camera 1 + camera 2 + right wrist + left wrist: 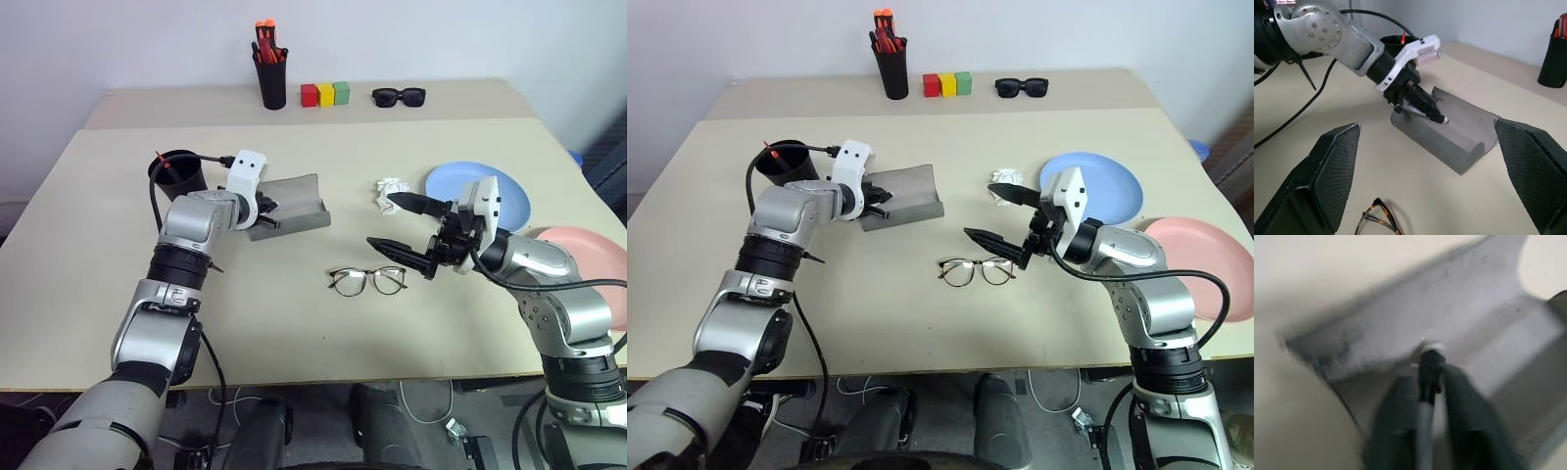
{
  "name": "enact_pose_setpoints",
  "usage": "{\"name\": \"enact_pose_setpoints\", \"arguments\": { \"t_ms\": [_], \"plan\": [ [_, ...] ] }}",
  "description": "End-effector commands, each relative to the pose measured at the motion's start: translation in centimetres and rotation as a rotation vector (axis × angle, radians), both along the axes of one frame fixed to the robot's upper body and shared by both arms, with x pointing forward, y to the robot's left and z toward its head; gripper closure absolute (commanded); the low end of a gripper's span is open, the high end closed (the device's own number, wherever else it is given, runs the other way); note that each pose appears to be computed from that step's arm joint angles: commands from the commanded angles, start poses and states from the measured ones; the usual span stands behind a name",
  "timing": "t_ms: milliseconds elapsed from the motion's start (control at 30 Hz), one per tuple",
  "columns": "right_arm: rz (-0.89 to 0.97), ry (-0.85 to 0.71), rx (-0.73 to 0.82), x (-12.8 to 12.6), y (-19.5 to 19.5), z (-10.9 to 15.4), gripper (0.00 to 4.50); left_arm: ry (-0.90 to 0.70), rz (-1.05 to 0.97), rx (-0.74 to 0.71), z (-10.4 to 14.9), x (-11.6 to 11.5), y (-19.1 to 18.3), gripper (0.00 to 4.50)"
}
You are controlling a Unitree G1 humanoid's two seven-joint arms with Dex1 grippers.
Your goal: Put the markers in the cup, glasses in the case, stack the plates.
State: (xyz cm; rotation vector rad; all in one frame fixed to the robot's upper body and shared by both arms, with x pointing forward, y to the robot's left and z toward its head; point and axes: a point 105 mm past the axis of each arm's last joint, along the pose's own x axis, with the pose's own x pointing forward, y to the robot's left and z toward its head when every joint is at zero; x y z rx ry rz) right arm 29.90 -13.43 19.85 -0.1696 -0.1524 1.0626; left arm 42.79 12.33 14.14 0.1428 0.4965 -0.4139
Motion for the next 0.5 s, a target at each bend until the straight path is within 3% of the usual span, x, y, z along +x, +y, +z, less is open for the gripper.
{"name": "enact_pose_setpoints", "arguments": {
  "t_ms": [33,333,433,500],
  "plan": [
    [0.003,-0.059,0.003,-0.4,-0.1,1.0,0.00,-0.037,-0.001,0.001,1.1,0.1,0.1,4.49],
    [0.006,-0.064,0.000,-0.3,-0.1,0.9,0.00,-0.050,-0.005,-0.004,2.2,-0.4,0.3,4.49],
    [0.005,-0.065,-0.002,-0.2,-0.1,0.9,0.00,-0.039,-0.004,0.034,2.1,-0.6,0.8,3.71],
    [0.006,-0.066,-0.002,-0.2,-0.1,0.8,0.00,-0.038,-0.005,0.054,2.2,-0.6,0.9,2.62]
  ]
}}
